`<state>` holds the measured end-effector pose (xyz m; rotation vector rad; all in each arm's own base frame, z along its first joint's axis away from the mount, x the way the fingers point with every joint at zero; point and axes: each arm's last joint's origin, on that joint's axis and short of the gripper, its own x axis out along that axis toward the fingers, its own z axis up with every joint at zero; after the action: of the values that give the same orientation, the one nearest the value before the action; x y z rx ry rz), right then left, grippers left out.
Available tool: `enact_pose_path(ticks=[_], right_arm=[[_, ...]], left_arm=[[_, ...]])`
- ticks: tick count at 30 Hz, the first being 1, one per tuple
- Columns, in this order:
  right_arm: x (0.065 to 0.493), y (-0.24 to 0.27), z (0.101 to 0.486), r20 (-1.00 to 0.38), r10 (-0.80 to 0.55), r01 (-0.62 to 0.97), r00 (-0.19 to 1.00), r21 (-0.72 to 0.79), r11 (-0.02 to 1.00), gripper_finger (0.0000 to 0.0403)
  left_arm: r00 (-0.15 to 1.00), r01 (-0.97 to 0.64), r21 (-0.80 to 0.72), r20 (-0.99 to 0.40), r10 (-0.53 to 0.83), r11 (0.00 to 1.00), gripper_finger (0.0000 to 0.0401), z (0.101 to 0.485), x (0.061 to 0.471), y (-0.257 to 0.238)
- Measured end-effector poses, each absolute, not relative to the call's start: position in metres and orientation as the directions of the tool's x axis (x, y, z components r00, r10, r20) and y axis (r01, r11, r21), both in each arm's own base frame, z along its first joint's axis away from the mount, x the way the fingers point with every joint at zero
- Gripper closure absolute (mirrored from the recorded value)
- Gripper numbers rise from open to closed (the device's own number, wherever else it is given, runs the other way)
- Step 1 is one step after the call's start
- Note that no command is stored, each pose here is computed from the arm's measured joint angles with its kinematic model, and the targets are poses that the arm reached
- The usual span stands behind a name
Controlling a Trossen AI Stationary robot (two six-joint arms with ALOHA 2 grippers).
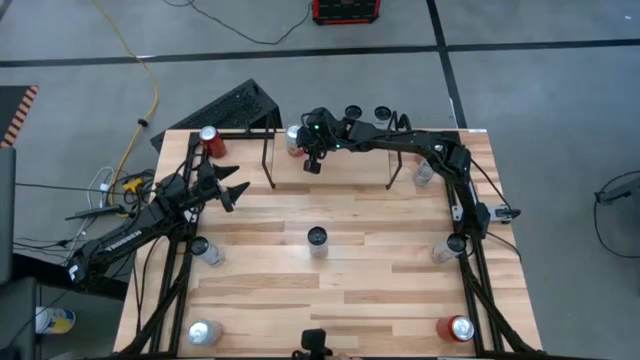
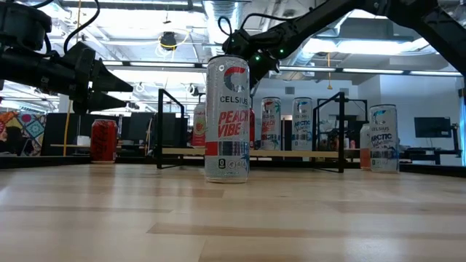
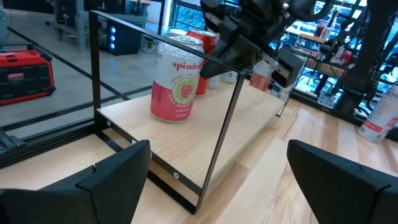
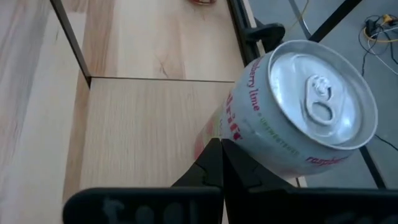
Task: Place canned beverage on shelf
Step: Put the pink white soda can on the shelf
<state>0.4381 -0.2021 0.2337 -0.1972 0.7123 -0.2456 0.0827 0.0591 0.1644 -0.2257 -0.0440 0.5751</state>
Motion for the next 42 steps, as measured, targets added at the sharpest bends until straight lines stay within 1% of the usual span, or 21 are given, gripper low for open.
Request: enact_pose_path(ticks=[18, 24, 31, 36, 42], right_arm=[[0.439, -0.205, 0.236, -0.591, -0.382, 0.227, 0.71, -0.322, 0.919, 0.0385], [0.44, -0.2, 0.235, -0.605, -0.356, 0.201, 0.712, -0.31, 0.929, 0.0384], [0.448, -0.184, 0.236, -0.596, -0.33, 0.142, 0.732, -0.34, 0.93, 0.0384], [0.449, -0.183, 0.238, -0.576, -0.381, 0.18, 0.724, -0.375, 0.909, 0.0384], [0.445, -0.196, 0.239, -0.563, -0.406, 0.211, 0.72, -0.38, 0.9, 0.0383]], left_arm=[[0.839, -0.534, -0.224, -0.022, 0.544, 0.815, 0.0037, 0.164, 0.083, 0.059], [0.839, -0.534, -0.224, -0.022, 0.544, 0.815, 0.0037, 0.164, 0.083, 0.059], [0.839, -0.534, -0.224, -0.022, 0.544, 0.815, 0.0037, 0.164, 0.083, 0.059], [0.839, -0.534, -0.224, -0.022, 0.544, 0.815, 0.0037, 0.164, 0.083, 0.059], [0.839, -0.534, -0.224, -0.022, 0.544, 0.815, 0.0037, 0.164, 0.083, 0.059]])
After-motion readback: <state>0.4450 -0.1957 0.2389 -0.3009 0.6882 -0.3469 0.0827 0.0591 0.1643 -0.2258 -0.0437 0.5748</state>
